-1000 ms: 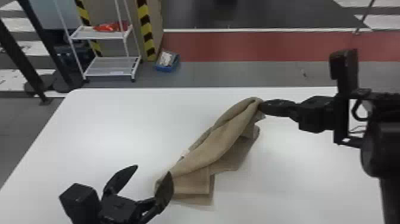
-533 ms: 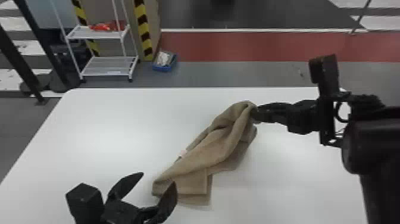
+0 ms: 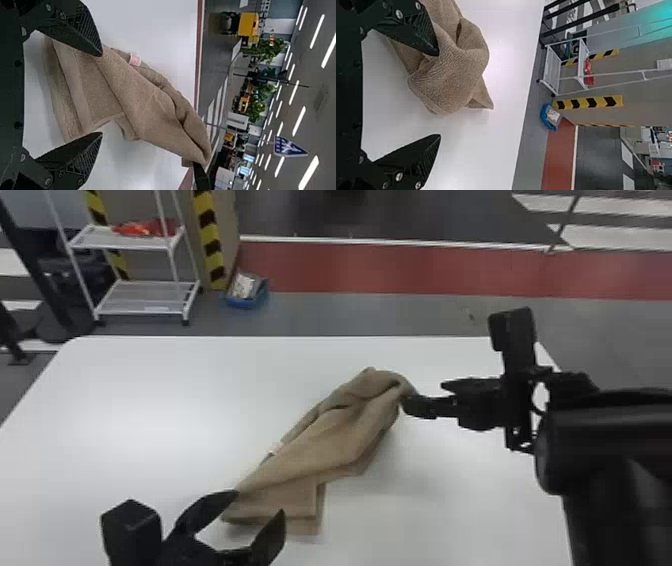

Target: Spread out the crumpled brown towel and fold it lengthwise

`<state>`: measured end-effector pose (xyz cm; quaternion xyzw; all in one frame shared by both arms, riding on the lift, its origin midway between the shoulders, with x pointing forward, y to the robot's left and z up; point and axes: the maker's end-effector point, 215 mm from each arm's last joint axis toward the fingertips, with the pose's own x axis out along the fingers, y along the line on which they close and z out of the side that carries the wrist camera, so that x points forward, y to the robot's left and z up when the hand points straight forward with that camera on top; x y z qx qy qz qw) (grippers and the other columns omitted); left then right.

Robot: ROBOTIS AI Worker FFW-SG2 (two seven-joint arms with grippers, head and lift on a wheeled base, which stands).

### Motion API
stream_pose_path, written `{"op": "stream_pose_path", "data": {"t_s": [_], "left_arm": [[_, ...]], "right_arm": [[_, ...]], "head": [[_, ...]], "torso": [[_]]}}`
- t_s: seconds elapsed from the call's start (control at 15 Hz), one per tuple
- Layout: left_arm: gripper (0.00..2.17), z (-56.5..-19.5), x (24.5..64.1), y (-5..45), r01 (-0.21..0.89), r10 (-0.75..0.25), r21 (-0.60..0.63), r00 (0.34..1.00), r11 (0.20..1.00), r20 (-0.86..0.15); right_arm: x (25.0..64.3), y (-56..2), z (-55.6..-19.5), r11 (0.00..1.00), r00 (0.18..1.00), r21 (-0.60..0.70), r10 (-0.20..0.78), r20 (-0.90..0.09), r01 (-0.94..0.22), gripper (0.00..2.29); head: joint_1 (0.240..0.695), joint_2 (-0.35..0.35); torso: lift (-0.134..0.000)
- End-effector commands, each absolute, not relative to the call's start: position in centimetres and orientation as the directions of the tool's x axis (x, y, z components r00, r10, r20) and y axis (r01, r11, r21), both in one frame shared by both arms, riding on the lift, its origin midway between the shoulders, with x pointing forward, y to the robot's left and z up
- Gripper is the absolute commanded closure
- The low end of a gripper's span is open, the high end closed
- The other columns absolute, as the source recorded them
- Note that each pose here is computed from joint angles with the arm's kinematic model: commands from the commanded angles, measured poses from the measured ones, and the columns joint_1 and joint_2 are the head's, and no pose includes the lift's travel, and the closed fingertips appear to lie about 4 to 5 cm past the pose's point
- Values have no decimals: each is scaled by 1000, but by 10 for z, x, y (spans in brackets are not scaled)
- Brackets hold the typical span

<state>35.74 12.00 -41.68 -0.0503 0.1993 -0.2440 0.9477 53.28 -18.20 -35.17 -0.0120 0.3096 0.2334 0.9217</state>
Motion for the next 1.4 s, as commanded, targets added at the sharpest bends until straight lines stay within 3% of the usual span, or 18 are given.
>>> {"op": "stream_pose_path", "data": {"t_s": [0.0, 0.13, 0.27, 0.33, 1.07, 1.33], "left_arm": [[272, -421, 357, 114, 456, -483, -165, 794, 875, -369], [346, -438, 354, 114, 463, -463, -111, 778, 879, -425], [451, -470, 340, 119, 438, -447, -156, 709, 885, -545], [451, -473, 336, 118, 441, -455, -170, 693, 881, -559], [434, -434, 340, 94, 473, -486, -160, 725, 867, -488], [431, -432, 364, 80, 487, -449, -41, 766, 873, -461]], "right_arm": [[529, -188, -348, 897, 708, 128, 416, -570, -424, 66], [525, -193, -352, 904, 703, 143, 405, -585, -402, 66], [526, -195, -350, 907, 705, 147, 401, -584, -394, 66], [526, -195, -351, 907, 704, 152, 402, -586, -392, 66], [524, -195, -351, 907, 698, 164, 405, -590, -388, 66], [523, -192, -354, 906, 691, 172, 408, -596, -387, 66]], "head": [[695, -71], [695, -89], [695, -96], [695, -98], [695, -118], [695, -128]], "torso": [[-124], [-124], [-124], [-124], [-124], [-124]]}}
